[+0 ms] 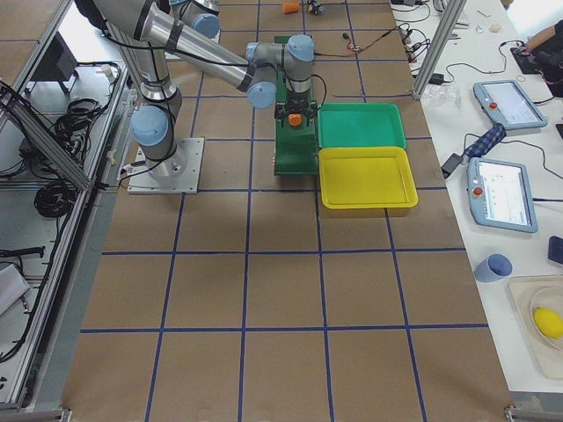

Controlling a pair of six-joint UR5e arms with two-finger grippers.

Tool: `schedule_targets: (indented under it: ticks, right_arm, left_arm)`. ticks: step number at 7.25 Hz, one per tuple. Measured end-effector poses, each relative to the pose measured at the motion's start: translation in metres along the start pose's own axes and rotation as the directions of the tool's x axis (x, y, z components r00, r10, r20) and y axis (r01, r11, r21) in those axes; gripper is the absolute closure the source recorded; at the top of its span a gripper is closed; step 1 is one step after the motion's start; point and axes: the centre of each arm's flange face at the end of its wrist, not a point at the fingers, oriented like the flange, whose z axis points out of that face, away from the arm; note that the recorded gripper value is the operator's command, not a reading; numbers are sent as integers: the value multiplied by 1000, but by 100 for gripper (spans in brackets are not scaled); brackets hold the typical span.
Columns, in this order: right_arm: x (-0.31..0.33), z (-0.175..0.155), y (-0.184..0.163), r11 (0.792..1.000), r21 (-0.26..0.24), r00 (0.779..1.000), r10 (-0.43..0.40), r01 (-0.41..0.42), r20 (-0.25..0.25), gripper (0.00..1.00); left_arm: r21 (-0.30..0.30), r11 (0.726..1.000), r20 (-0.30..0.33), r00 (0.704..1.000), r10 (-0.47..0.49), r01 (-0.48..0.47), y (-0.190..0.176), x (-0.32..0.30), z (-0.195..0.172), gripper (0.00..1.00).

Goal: Sort buttons by color to trays
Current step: 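Grasp the orange battery with the right gripper while the left grasps a button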

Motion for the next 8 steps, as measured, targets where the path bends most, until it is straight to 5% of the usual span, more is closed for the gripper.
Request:
schedule_targets:
  ticks: [8]
  right_arm:
    - [1, 4, 0, 1000, 3, 1000, -1, 1, 10, 0]
  left_arm:
    - [-9, 999, -40, 999, 36, -37, -18, -4, 44, 0]
